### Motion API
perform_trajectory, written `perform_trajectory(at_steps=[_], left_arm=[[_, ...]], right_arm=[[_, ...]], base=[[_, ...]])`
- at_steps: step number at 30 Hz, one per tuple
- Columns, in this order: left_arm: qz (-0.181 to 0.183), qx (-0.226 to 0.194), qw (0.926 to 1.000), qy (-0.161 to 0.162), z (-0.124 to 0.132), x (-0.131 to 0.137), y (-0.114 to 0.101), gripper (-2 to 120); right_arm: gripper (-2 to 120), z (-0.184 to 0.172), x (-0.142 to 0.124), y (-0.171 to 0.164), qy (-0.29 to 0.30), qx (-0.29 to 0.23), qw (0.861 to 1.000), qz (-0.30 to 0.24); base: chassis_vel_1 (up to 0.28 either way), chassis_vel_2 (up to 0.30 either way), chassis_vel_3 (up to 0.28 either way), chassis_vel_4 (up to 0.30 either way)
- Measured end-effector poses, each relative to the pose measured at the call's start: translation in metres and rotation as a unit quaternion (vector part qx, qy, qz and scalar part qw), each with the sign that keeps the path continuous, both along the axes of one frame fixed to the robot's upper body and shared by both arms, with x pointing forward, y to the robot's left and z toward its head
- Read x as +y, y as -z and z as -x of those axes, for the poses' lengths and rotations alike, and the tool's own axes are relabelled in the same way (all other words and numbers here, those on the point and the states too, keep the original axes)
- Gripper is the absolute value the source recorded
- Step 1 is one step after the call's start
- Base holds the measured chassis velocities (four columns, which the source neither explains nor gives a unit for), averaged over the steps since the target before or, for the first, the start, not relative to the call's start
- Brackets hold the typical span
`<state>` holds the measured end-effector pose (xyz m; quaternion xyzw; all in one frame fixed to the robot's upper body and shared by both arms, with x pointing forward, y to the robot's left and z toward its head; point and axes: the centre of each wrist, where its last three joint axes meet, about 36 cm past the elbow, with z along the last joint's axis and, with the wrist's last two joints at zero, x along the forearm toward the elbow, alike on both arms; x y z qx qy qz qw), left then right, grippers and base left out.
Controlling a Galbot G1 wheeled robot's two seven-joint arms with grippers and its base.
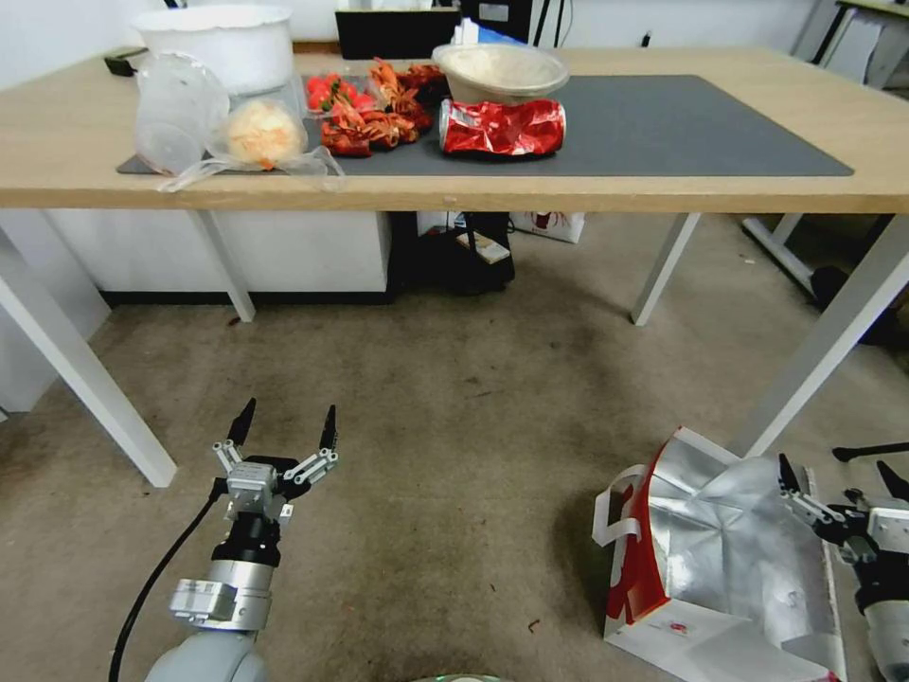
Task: Pick up the food delivery bag from the floor and place it on the table.
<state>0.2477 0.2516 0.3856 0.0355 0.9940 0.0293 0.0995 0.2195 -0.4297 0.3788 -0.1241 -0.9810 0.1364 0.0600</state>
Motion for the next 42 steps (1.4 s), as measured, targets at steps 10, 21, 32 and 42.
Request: perform_trajectory(at_steps=[10, 21, 32, 42], left_arm=[[0.001, -0.006, 1.0000, -0.002, 0.000, -0.001, 0.002, 100], [0.001, -0.006, 0.9999, -0.011, 0.001, -0.001, 0.003, 100], [-0.001, -0.010, 0.9999, -0.013, 0.001, -0.003, 0.001, 100], [-0.003, -0.009, 0.9998, -0.018, 0.002, -0.005, 0.005, 100]], right_arm=[[100, -0.011, -0.020, 0.017, 0.014, 0.023, 1.000, -0.007], [100, -0.022, -0.031, 0.031, 0.018, 0.038, 0.999, -0.013], [100, -0.037, -0.038, 0.045, 0.019, 0.059, 0.998, -0.017], [69, -0.037, -0.039, 0.054, 0.023, 0.083, 0.996, -0.036]], base=[[0.000, 0.000, 0.000, 0.000], [0.000, 0.000, 0.000, 0.000], [0.000, 0.000, 0.000, 0.000], [0.000, 0.000, 0.000, 0.000]])
